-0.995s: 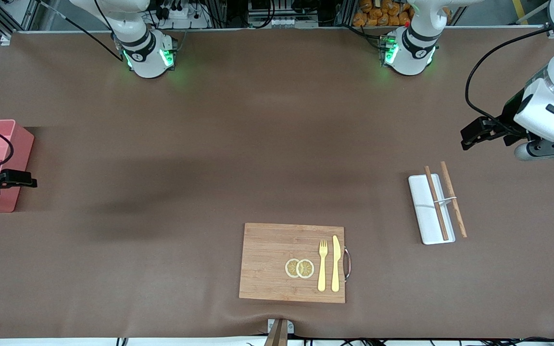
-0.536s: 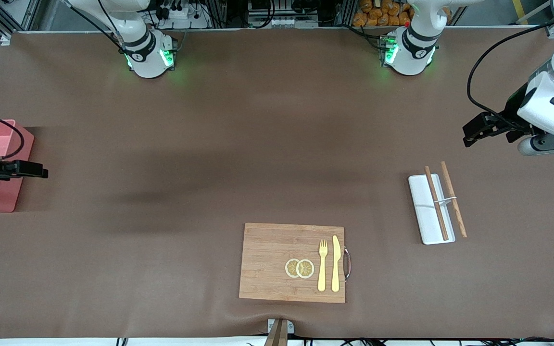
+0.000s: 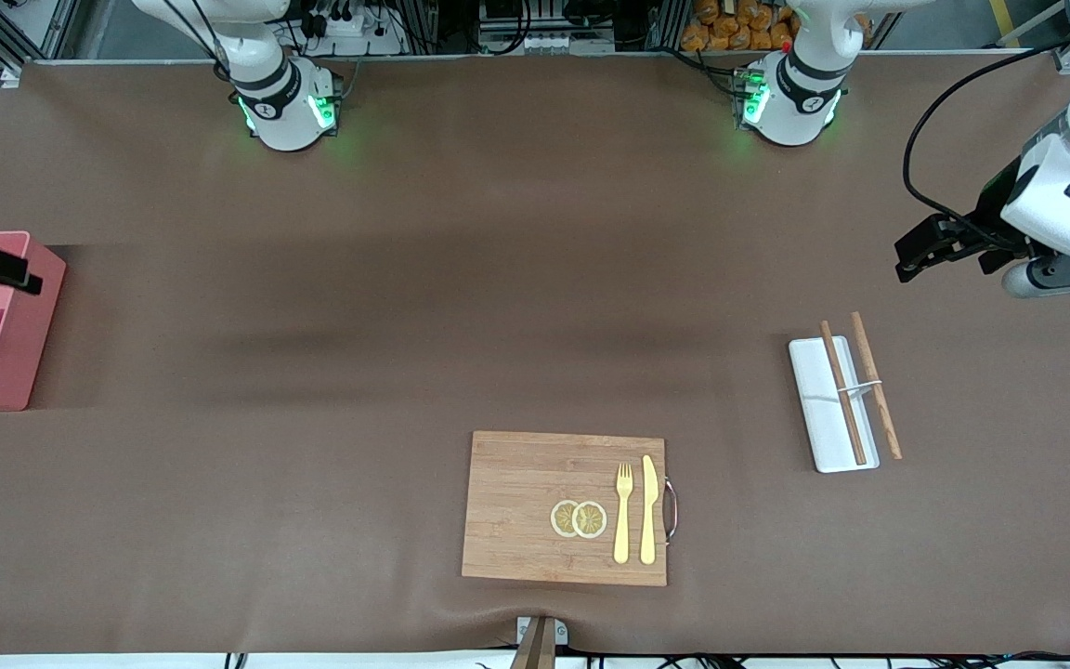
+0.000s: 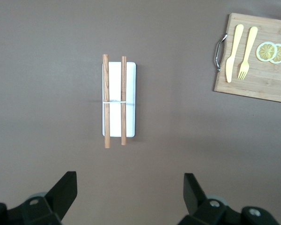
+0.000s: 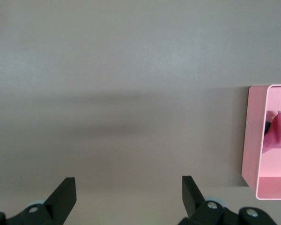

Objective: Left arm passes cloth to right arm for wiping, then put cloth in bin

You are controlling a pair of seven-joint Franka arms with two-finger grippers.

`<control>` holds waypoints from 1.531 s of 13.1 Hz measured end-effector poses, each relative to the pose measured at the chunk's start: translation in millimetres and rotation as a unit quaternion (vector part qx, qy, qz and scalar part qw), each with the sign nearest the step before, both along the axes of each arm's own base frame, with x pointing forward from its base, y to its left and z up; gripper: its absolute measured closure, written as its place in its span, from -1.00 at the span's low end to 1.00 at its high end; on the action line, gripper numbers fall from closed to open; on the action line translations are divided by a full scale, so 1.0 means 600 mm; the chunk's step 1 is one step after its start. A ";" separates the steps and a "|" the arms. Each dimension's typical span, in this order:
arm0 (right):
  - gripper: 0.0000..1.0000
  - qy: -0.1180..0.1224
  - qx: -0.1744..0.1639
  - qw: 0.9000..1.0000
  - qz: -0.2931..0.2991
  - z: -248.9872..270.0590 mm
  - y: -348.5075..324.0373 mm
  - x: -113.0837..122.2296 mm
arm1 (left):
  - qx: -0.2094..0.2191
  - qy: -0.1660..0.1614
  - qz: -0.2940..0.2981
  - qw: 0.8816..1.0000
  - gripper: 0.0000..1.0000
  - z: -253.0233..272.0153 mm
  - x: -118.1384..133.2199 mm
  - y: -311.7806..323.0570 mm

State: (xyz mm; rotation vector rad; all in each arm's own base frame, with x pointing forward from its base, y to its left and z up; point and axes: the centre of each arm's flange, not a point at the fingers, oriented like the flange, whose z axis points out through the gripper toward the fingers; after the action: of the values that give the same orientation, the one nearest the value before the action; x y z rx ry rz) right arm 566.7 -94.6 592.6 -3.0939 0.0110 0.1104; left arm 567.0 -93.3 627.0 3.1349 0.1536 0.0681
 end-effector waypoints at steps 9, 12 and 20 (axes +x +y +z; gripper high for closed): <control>-1.00 -0.070 -0.007 0.997 0.021 0.051 0.043 -0.021 | 0.005 0.014 0.006 1.000 -1.00 0.004 -0.012 0.011; -1.00 -0.076 -0.008 0.997 0.022 0.062 0.044 -0.020 | 0.006 0.013 0.014 1.000 -1.00 0.007 -0.014 0.027; -1.00 -0.075 -0.013 0.997 0.023 0.061 0.043 -0.020 | 0.007 0.015 0.017 1.000 -1.00 0.015 -0.021 0.041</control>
State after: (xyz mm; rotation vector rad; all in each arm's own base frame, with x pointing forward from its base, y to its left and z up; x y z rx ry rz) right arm 554.5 -68.6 629.3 -3.1202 -0.0636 -0.1219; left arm 554.4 -68.7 636.2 3.1497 0.2073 0.0212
